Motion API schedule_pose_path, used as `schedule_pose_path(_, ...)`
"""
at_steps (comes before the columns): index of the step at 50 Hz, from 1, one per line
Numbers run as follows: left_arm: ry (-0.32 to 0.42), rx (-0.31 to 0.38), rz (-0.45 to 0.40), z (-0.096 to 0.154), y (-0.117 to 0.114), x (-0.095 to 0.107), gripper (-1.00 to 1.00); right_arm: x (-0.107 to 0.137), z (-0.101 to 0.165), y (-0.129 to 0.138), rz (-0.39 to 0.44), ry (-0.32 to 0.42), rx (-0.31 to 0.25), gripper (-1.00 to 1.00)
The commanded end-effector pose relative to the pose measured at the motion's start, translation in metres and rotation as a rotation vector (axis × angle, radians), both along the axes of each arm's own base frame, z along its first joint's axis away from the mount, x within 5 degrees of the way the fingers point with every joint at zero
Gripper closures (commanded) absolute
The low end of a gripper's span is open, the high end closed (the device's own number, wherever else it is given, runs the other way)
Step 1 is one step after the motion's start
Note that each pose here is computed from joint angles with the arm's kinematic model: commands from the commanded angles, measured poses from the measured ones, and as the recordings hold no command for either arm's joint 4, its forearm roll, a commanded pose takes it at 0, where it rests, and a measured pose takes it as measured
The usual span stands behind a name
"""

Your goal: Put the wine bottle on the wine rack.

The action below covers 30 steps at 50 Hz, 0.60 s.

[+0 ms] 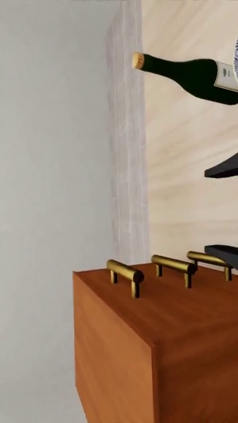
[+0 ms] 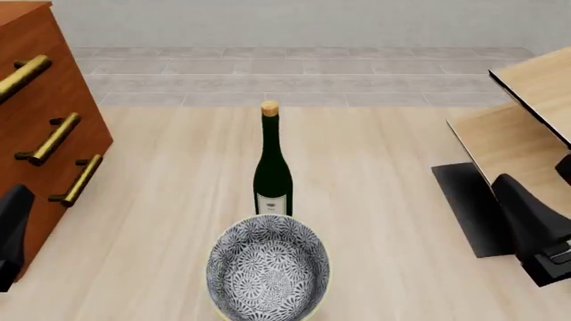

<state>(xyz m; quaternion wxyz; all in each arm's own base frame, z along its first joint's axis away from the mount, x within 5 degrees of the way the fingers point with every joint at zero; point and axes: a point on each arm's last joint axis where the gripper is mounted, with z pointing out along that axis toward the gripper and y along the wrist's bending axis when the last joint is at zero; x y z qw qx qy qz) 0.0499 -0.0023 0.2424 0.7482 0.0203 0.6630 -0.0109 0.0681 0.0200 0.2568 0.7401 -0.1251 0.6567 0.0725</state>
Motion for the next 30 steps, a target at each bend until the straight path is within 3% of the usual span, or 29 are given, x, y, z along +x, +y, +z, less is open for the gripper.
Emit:
schedule_pose_path(1, -0.010, 0.006, -0.006, 0.007, 0.000, -0.002, -1.00, 0.011, 0.017, 0.014, 0.121, -0.002, -0.020, -1.00)
schedule_pose_path(27, -0.042, 0.004, -0.023, 0.019, -0.001, -0.006, -1.00, 0.042, 0.040, 0.059, 0.333, 0.027, -0.038, -1.00)
schedule_pose_path(30, -0.048, 0.004, -0.024, 0.021, -0.001, -0.006, -1.00, 0.044, 0.043, 0.063, 0.353, 0.037, -0.021, -1.00)
